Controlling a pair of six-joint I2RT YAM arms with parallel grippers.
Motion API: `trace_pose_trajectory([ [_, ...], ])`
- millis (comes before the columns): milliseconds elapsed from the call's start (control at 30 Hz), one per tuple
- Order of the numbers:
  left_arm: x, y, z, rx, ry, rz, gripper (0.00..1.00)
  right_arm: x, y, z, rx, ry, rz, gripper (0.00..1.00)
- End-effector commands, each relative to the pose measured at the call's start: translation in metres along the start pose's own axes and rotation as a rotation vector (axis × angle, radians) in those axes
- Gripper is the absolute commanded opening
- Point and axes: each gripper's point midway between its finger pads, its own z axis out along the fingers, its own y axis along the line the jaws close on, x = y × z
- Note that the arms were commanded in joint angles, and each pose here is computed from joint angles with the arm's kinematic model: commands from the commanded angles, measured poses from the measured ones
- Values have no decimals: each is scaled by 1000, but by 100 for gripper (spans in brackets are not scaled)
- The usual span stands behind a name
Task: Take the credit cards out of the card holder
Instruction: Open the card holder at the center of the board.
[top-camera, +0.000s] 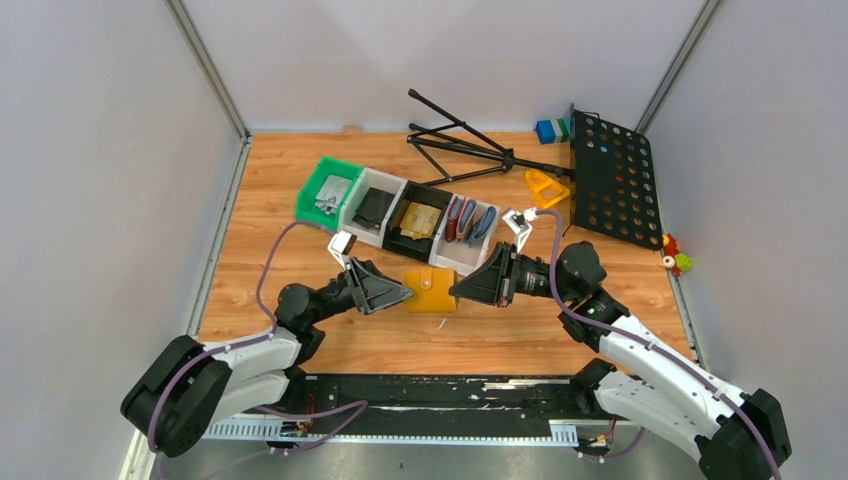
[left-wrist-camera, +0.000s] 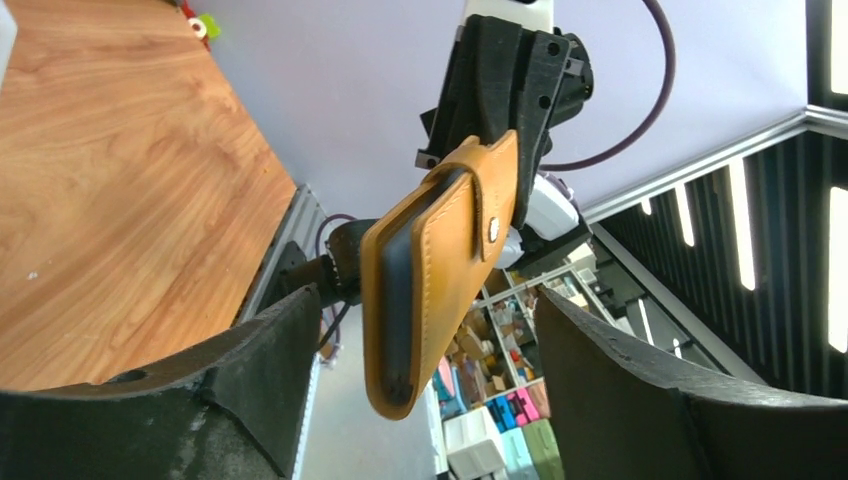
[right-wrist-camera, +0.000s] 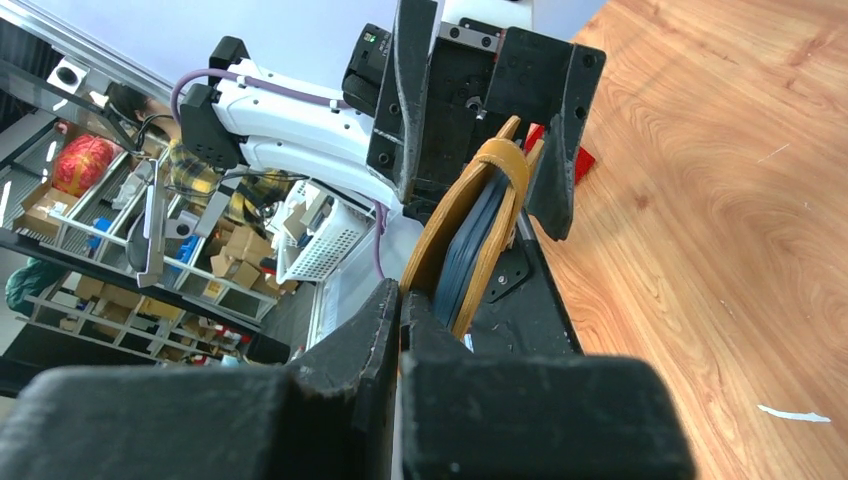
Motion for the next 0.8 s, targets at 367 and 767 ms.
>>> trace_pose_trajectory([
  [367,-3,-31,4,113,14,60,13,-11,-11,4,53,-60,-32,0],
  [767,5,61,-7,-490,229,150,0,-13,-48,-26,366,109,-591,87],
])
